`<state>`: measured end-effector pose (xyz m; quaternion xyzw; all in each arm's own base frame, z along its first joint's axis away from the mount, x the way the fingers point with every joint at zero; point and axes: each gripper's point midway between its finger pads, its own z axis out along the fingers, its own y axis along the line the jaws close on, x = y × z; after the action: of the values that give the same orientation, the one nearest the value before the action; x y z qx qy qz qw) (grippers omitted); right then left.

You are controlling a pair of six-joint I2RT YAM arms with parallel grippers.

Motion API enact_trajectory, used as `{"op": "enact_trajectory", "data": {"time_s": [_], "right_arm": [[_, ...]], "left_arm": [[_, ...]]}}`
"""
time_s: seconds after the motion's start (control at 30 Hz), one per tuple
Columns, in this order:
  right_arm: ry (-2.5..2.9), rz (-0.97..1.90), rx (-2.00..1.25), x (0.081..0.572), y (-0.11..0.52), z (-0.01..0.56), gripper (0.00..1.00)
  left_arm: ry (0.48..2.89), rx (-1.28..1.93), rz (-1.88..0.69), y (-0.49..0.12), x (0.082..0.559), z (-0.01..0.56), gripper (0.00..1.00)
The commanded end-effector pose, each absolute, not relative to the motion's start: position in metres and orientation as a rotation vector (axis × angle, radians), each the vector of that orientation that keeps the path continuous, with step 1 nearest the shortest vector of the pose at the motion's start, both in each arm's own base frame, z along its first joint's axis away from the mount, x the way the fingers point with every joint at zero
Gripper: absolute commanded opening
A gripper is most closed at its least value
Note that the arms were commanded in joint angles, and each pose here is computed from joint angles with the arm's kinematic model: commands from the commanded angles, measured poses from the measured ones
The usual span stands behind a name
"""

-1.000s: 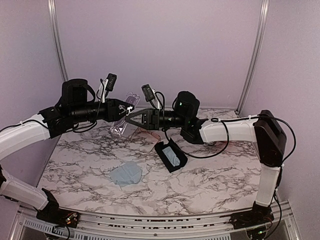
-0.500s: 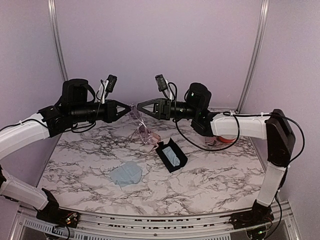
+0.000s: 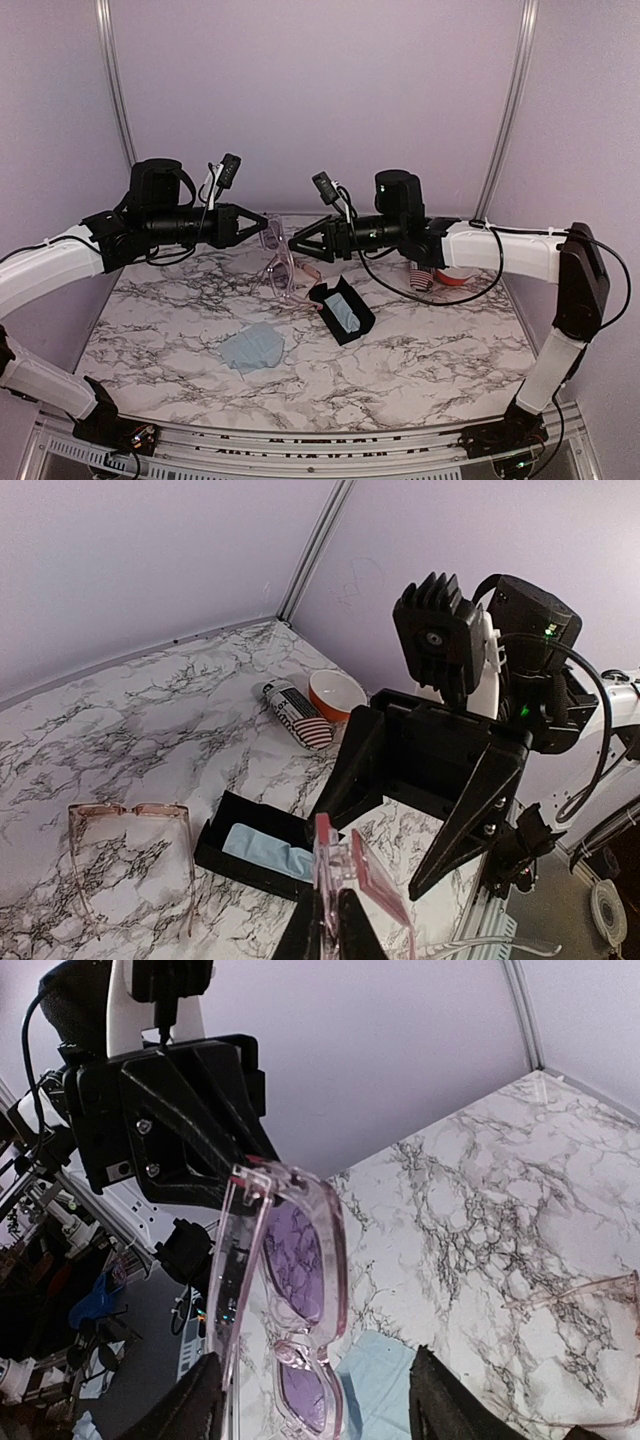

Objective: Organize the sunglasses
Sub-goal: Fold the left temple of the sunglasses with the sunglasses.

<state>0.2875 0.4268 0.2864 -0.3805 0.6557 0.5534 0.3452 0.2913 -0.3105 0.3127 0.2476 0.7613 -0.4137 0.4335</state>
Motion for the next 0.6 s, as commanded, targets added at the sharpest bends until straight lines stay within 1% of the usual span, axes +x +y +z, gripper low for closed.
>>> {"op": "enact_trajectory", "data": {"time_s": [0.0,0.07,0.13,0.3,0.37,0.43,0.5,0.57], "right_arm": [[1.654,1.481,-1.087,0.276,0.427,0.297,0.66],[1.647,1.514,-1.097,0.273,0.428,0.295,0.74],[1.625,1.565,-1.117,0.267,0.429,0.292,0.78],[1.63,1.645,-1.158,0.26,0.439,0.283,0.78],[1.628,1.655,-1.171,0.258,0.443,0.281,0.74],[1.623,1.668,-1.178,0.257,0.446,0.279,0.68],[1.6,1.691,-1.182,0.256,0.448,0.281,0.59],[1.584,1.726,-1.176,0.254,0.448,0.283,0.52]], "left_arm": [[1.876,0.641,-1.072,-0.315,0.288,0.324,0.07],[1.871,0.662,-1.101,-0.318,0.284,0.326,0.06],[1.853,0.69,-1.149,-0.323,0.279,0.329,0.06],[1.837,0.701,-1.185,-0.325,0.275,0.332,0.06],[1.834,0.703,-1.195,-0.326,0.274,0.333,0.06],[1.833,0.703,-1.204,-0.326,0.273,0.333,0.06],[1.83,0.7,-1.207,-0.326,0.273,0.333,0.06],[1.831,0.701,-1.21,-0.327,0.273,0.333,0.06]]}}
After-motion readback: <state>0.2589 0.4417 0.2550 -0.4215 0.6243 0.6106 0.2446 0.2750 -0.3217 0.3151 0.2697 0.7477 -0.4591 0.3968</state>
